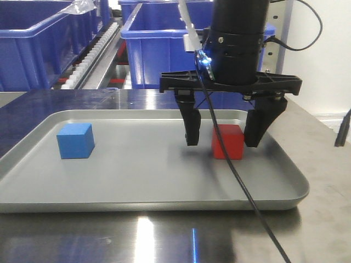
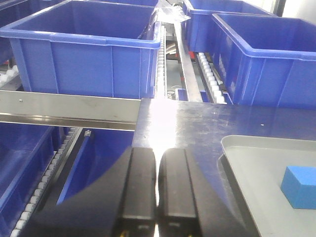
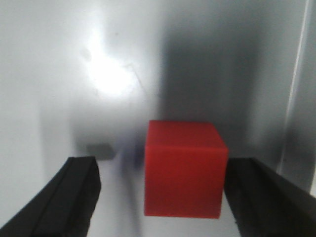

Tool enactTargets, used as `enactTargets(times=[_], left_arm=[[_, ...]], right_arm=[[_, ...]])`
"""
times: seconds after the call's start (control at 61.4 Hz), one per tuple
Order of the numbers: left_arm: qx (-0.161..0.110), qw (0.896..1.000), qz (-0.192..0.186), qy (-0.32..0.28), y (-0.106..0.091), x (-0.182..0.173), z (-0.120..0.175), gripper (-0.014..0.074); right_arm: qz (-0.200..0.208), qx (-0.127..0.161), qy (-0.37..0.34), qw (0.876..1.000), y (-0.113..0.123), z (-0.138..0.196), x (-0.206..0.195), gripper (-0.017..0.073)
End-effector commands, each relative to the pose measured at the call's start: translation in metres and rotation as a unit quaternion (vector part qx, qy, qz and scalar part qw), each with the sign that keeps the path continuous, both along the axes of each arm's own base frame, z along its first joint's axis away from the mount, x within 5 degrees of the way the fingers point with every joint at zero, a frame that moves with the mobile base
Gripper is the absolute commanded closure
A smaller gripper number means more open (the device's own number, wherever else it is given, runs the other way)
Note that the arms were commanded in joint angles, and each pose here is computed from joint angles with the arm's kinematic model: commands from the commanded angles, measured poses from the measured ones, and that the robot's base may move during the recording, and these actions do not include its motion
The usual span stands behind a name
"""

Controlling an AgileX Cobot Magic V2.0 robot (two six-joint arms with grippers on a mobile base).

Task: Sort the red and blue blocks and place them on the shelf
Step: 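Move the right gripper over the red cube and lower it, then close the right gripper on the red cube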

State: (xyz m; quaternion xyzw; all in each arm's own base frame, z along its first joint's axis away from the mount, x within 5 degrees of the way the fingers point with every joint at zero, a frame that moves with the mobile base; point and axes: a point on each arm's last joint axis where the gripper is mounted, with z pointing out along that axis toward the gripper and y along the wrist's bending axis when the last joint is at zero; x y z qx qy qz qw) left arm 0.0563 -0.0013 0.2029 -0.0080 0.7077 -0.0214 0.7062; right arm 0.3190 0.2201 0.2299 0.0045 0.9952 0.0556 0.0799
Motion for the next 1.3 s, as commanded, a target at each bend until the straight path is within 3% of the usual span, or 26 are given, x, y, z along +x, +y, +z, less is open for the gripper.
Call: enactTargets(times=[0.0, 0.147, 0.228, 0.261, 0.375, 0.424, 0.521, 0.7, 0.88, 1.026, 1.173, 1.287], left_arm=[[-0.007, 0.999, 0.0, -0.034, 0.0, 0.0, 0.0, 0.047], [-0.007, 0.999, 0.0, -0.034, 0.0, 0.0, 0.0, 0.047], [-0.007, 0.999, 0.0, -0.034, 0.0, 0.0, 0.0, 0.047], [-0.007, 0.999, 0.0, -0.034, 0.0, 0.0, 0.0, 0.047], [-0.007, 0.999, 0.0, -0.034, 0.0, 0.0, 0.0, 0.047], [-0.007, 0.999, 0.0, -0.034, 0.0, 0.0, 0.0, 0.047], [-0.007, 0.999, 0.0, -0.034, 0.0, 0.0, 0.0, 0.047], [-0.007, 0.999, 0.0, -0.034, 0.0, 0.0, 0.0, 0.047], [-0.007, 0.999, 0.0, -0.034, 0.0, 0.0, 0.0, 0.047], [-0.007, 0.999, 0.0, -0.034, 0.0, 0.0, 0.0, 0.047], [-0.007, 0.999, 0.0, -0.034, 0.0, 0.0, 0.0, 0.047], [-0.007, 0.999, 0.0, -0.034, 0.0, 0.0, 0.0, 0.047]], right_arm=[[-0.003, 0.022, -0.044, 0.999, -0.003, 0.028, 0.002, -0.0066], [-0.003, 0.021, -0.043, 0.999, -0.003, 0.028, 0.002, -0.0061], [-0.002, 0.016, -0.042, 0.999, -0.004, 0.028, 0.002, 0.0011], [-0.001, 0.013, -0.042, 0.999, -0.005, 0.028, 0.002, 0.0068], [-0.001, 0.011, -0.039, 0.999, -0.005, 0.028, 0.001, 0.0426], [-0.001, 0.011, -0.04, 0.999, -0.005, 0.028, 0.002, 0.0529], [-0.001, 0.011, -0.04, 0.999, -0.005, 0.028, 0.001, 0.0466], [0.005, 0.018, -0.054, 0.998, -0.008, 0.04, -0.002, 0.0468], [0.051, 0.027, -0.082, 0.995, -0.017, 0.061, -0.007, 0.0468], [0.092, 0.056, -0.098, 0.989, -0.04, 0.07, -0.006, 0.0468], [0.139, 0.06, -0.143, 0.978, -0.067, 0.075, -0.01, 0.0468], [0.136, 0.062, -0.197, 0.969, -0.093, 0.077, -0.016, 0.0468]])
